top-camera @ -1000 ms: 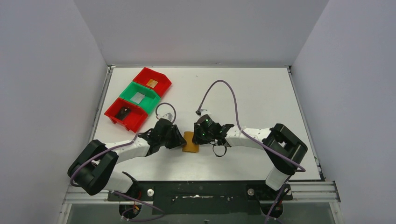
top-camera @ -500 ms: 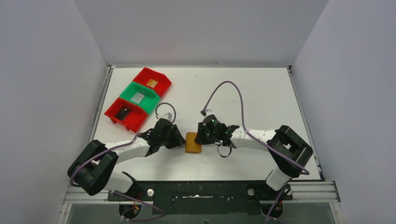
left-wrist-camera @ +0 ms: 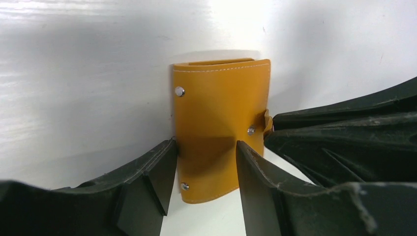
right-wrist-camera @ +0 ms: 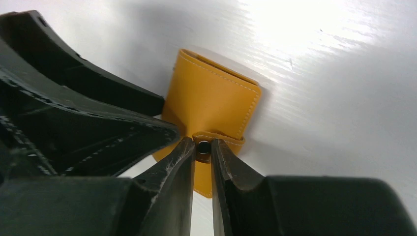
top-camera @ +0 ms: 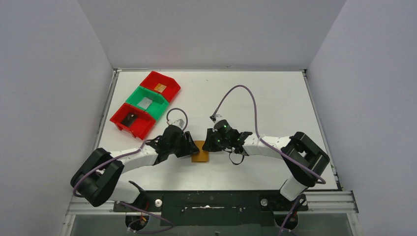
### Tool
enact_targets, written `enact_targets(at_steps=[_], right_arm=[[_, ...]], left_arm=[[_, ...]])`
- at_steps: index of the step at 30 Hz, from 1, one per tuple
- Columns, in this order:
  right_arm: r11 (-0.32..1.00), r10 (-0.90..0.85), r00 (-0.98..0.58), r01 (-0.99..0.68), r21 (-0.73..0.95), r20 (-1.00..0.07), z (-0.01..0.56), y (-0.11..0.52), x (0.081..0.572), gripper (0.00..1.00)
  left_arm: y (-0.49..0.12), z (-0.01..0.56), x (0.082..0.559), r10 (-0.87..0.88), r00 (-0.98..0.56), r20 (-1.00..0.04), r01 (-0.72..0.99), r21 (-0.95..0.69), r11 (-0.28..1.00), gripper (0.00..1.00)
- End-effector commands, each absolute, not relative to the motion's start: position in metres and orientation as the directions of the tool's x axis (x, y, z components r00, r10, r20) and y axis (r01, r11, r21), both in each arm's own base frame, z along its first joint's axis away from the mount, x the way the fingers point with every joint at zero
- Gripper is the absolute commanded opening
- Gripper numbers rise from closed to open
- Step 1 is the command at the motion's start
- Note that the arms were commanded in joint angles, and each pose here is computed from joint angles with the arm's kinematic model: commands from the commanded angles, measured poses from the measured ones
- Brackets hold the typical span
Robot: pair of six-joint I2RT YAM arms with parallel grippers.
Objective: Take the credit cards out of the card holder
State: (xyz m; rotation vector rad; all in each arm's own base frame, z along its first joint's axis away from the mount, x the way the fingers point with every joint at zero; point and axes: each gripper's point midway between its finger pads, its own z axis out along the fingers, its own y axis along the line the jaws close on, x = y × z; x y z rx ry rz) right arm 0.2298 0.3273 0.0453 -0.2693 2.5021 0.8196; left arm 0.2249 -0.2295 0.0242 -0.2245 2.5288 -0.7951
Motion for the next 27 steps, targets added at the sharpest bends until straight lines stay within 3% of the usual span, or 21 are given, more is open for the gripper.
enact_targets(at_steps=[1, 9, 14, 19, 24, 27], right_arm=[[0.726, 0.028, -0.836, -0.36, 0.587, -0.547, 0.068, 0.349, 0.241, 0.09], [0.678, 0.087, -0.846, -0.337, 0.654, -0.526, 0.076, 0.341, 0.246, 0.09], [0.717, 0.09, -0.842, -0.316, 0.622, -0.532, 0.073, 0.328, 0.248, 0.2], [0.823, 0.069, -0.822, -0.273, 0.498, -0.565, 0.064, 0.305, 0.256, 0.37], [0.924, -0.036, -0.836, -0.236, 0.3, -0.547, 0.045, 0.28, 0.259, 0.4], [0.926, -0.043, -0.825, -0.245, 0.288, -0.564, 0.051, 0.281, 0.259, 0.42]], left_arm=[[-0.224, 0.001, 0.211, -0.22, -0.906, -0.361, -0.017, -0.49, 0.872, 0.47], [-0.204, -0.012, 0.202, -0.242, -0.896, -0.371, -0.08, -0.402, 0.912, 0.42], [-0.201, -0.012, 0.202, -0.243, -0.895, -0.374, -0.086, -0.389, 0.917, 0.42], [-0.206, -0.004, 0.206, -0.246, -0.89, -0.383, -0.073, -0.414, 0.907, 0.42], [-0.209, 0.002, 0.208, -0.245, -0.887, -0.391, -0.06, -0.427, 0.902, 0.43], [-0.208, 0.003, 0.207, -0.244, -0.886, -0.395, -0.058, -0.427, 0.902, 0.43]])
